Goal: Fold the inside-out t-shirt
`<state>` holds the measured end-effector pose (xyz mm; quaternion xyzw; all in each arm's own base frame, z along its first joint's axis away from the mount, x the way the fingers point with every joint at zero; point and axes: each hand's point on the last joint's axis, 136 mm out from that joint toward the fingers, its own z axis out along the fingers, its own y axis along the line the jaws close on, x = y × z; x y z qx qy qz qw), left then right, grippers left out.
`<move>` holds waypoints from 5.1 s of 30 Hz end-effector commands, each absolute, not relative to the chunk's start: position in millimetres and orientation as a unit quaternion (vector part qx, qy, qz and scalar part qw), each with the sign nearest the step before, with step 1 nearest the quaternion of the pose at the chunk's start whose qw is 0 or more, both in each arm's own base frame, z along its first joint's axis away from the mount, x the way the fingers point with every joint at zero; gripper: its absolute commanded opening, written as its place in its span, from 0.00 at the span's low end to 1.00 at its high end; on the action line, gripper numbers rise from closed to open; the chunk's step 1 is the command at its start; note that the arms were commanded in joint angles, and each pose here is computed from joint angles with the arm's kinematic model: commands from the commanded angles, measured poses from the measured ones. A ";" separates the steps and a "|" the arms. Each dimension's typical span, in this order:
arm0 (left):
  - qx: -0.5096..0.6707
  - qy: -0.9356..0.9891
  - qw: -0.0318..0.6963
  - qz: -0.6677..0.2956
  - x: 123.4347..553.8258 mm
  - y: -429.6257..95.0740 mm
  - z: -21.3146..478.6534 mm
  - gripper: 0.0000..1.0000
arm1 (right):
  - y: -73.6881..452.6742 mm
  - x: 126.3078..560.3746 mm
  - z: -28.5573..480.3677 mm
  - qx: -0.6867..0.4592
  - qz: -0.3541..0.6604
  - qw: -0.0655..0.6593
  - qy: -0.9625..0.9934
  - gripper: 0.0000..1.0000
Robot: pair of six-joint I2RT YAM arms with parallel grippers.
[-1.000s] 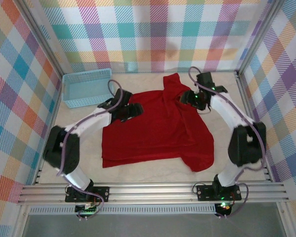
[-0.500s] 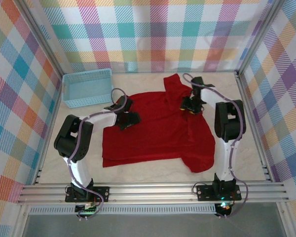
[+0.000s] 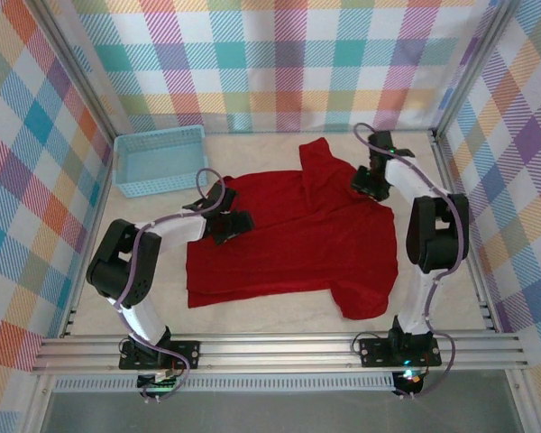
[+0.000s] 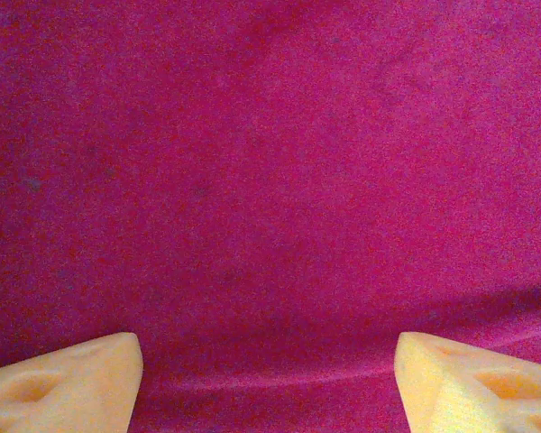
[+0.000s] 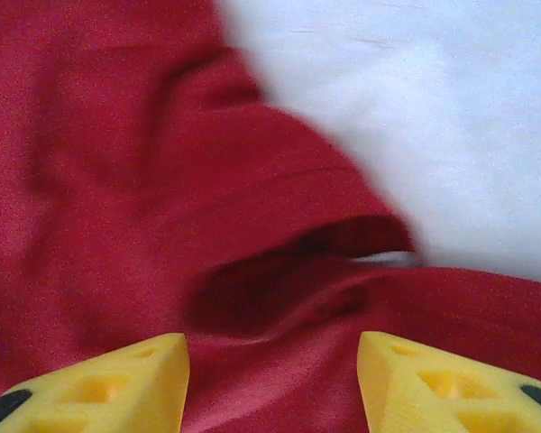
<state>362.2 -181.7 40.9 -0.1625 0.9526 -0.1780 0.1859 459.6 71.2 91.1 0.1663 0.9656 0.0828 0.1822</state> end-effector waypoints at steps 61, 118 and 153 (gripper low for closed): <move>-0.087 0.977 0.189 0.038 474.1 -145.1 51.7 0.34 | 72.1 419.8 4.9 0.183 0.045 0.074 0.979 0.56; 0.188 0.958 0.211 0.053 516.8 -236.2 62.9 0.37 | 77.0 387.7 1.9 0.165 0.055 0.082 0.981 0.56; 0.234 0.954 0.186 0.022 501.0 -252.4 60.2 0.39 | 73.6 388.0 5.4 0.166 0.046 0.086 0.981 0.57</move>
